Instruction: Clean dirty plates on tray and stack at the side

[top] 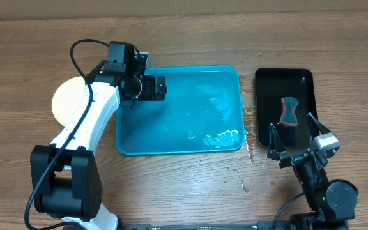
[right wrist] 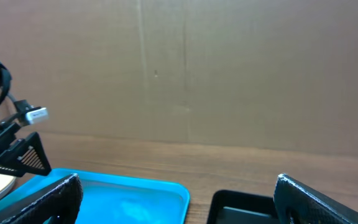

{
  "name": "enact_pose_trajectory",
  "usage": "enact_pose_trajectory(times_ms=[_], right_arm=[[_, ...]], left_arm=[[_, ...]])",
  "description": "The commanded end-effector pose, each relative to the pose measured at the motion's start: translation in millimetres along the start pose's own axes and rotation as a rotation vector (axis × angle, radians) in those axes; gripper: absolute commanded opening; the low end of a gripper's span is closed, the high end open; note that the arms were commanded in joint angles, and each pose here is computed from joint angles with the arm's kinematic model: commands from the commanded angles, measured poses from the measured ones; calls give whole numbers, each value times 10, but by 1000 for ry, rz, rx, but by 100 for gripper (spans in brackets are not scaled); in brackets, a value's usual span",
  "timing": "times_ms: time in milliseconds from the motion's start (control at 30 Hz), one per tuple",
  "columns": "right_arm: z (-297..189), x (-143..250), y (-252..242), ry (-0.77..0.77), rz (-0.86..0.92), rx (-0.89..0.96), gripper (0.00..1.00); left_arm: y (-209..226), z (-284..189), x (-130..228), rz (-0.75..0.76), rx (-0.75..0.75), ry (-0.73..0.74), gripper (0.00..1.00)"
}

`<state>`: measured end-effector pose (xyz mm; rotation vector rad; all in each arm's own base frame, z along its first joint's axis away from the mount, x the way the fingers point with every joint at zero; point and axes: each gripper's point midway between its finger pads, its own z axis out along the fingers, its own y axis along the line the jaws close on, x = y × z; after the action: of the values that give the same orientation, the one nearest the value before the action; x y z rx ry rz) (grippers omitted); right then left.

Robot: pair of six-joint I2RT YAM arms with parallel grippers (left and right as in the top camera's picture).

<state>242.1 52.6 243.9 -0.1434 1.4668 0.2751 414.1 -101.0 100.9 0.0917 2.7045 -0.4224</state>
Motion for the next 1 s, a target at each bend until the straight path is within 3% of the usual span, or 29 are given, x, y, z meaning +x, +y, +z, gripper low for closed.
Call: enact_pose_trajectory(times_ms=[0, 400, 533, 967], right_arm=[[-32, 106, -71, -12, 29, 41, 100], [-79, 480, -109, 20, 34, 52, 100], [-96, 714, -125, 115, 48, 60, 100], [-95, 712, -126, 114, 55, 62, 100]], left_arm=[[-33, -92, -60, 9, 2, -29, 100], [-33, -92, -60, 9, 2, -29, 100], [-33, -92, -60, 9, 2, -29, 100], [-33, -92, -60, 9, 2, -29, 100]])
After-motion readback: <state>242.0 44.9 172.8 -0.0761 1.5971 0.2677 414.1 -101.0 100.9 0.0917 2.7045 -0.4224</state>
